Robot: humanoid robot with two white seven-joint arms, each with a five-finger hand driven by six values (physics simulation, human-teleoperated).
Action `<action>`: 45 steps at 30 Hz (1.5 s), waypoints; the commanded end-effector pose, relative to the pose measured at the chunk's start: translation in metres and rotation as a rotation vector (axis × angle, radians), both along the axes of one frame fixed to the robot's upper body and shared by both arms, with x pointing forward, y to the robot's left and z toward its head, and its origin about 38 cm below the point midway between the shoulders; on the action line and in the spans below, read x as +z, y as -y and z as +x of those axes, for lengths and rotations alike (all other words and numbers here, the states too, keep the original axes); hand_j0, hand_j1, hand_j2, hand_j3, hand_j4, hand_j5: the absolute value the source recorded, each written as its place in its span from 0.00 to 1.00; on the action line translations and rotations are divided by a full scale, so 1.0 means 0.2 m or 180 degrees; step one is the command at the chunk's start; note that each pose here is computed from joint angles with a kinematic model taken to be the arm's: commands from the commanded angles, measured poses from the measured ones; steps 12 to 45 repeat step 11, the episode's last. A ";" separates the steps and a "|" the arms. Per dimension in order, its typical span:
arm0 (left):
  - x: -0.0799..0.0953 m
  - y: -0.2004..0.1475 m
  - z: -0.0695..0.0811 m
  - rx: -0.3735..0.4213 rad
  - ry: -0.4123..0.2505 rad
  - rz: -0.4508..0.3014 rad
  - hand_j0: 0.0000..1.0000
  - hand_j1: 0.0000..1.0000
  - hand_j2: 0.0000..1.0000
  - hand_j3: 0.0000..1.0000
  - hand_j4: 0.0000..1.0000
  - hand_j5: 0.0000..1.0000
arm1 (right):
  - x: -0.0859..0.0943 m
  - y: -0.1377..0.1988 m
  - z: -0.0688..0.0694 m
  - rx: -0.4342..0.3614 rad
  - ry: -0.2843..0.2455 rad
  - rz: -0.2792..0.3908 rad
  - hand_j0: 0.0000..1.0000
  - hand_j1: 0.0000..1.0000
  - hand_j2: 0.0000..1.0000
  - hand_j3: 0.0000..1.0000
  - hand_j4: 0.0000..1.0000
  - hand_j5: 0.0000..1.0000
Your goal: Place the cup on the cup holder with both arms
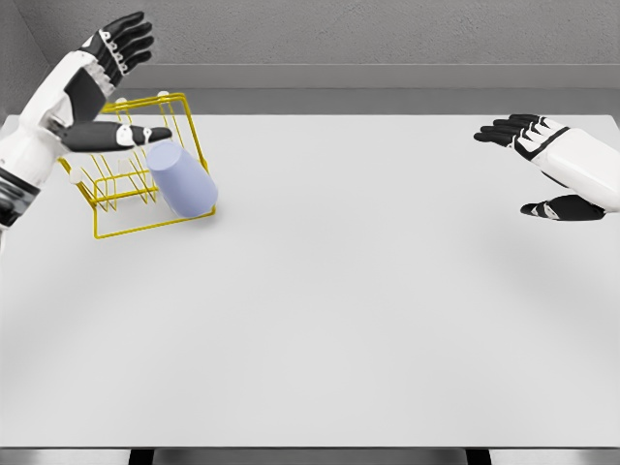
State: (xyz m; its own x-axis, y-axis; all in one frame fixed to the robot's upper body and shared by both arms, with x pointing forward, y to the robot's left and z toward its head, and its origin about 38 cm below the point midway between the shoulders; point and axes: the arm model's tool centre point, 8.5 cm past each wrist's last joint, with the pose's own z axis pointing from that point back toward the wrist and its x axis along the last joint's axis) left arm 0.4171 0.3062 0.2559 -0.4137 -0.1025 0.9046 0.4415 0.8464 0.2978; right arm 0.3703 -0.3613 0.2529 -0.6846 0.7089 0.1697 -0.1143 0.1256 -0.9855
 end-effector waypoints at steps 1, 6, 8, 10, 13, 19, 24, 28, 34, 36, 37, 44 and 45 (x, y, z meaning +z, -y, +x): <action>0.05 -0.02 -0.03 -0.0079 0.0259 -0.0110 1.00 1.00 1.00 1.00 1.00 1.00 | 0.00 0.00 0.00 -0.0003 -0.0005 0.0022 1.00 1.00 1.00 1.00 1.00 1.00; -0.10 -0.08 -0.15 -0.0115 0.0222 -0.0193 1.00 1.00 1.00 1.00 1.00 1.00 | 0.00 0.00 0.00 -0.0003 -0.0005 0.0022 1.00 1.00 1.00 1.00 1.00 1.00; -0.11 -0.12 -0.16 -0.0077 0.0200 -0.0118 1.00 1.00 1.00 1.00 1.00 1.00 | 0.00 0.00 0.00 -0.0003 -0.0005 0.0022 1.00 1.00 1.00 1.00 1.00 1.00; -0.11 -0.13 -0.16 -0.0057 0.0193 -0.0111 1.00 1.00 1.00 1.00 1.00 1.00 | 0.00 0.00 0.00 -0.0003 -0.0005 0.0022 1.00 1.00 1.00 1.00 1.00 1.00; -0.12 -0.13 -0.16 -0.0056 0.0183 -0.0111 1.00 1.00 1.00 1.00 1.00 1.00 | 0.00 0.00 0.00 -0.0003 -0.0005 0.0022 1.00 1.00 1.00 1.00 1.00 1.00; -0.12 -0.13 -0.16 -0.0056 0.0183 -0.0111 1.00 1.00 1.00 1.00 1.00 1.00 | 0.00 0.00 0.00 -0.0003 -0.0005 0.0022 1.00 1.00 1.00 1.00 1.00 1.00; -0.12 -0.13 -0.16 -0.0056 0.0183 -0.0111 1.00 1.00 1.00 1.00 1.00 1.00 | 0.00 0.00 0.00 -0.0003 -0.0005 0.0022 1.00 1.00 1.00 1.00 1.00 1.00; -0.12 -0.13 -0.16 -0.0056 0.0183 -0.0111 1.00 1.00 1.00 1.00 1.00 1.00 | 0.00 0.00 0.00 -0.0003 -0.0005 0.0022 1.00 1.00 1.00 1.00 1.00 1.00; -0.12 -0.13 -0.16 -0.0056 0.0183 -0.0111 1.00 1.00 1.00 1.00 1.00 1.00 | 0.00 0.00 0.00 -0.0003 -0.0005 0.0022 1.00 1.00 1.00 1.00 1.00 1.00; -0.12 -0.13 -0.16 -0.0056 0.0183 -0.0111 1.00 1.00 1.00 1.00 1.00 1.00 | 0.00 0.00 0.00 -0.0003 -0.0005 0.0022 1.00 1.00 1.00 1.00 1.00 1.00; -0.12 -0.13 -0.16 -0.0056 0.0183 -0.0111 1.00 1.00 1.00 1.00 1.00 1.00 | 0.00 0.00 0.00 -0.0003 -0.0005 0.0022 1.00 1.00 1.00 1.00 1.00 1.00; -0.12 -0.13 -0.16 -0.0056 0.0183 -0.0111 1.00 1.00 1.00 1.00 1.00 1.00 | 0.00 0.00 0.00 -0.0003 -0.0005 0.0022 1.00 1.00 1.00 1.00 1.00 1.00; -0.12 -0.13 -0.16 -0.0056 0.0183 -0.0111 1.00 1.00 1.00 1.00 1.00 1.00 | 0.00 0.00 0.00 -0.0003 -0.0005 0.0022 1.00 1.00 1.00 1.00 1.00 1.00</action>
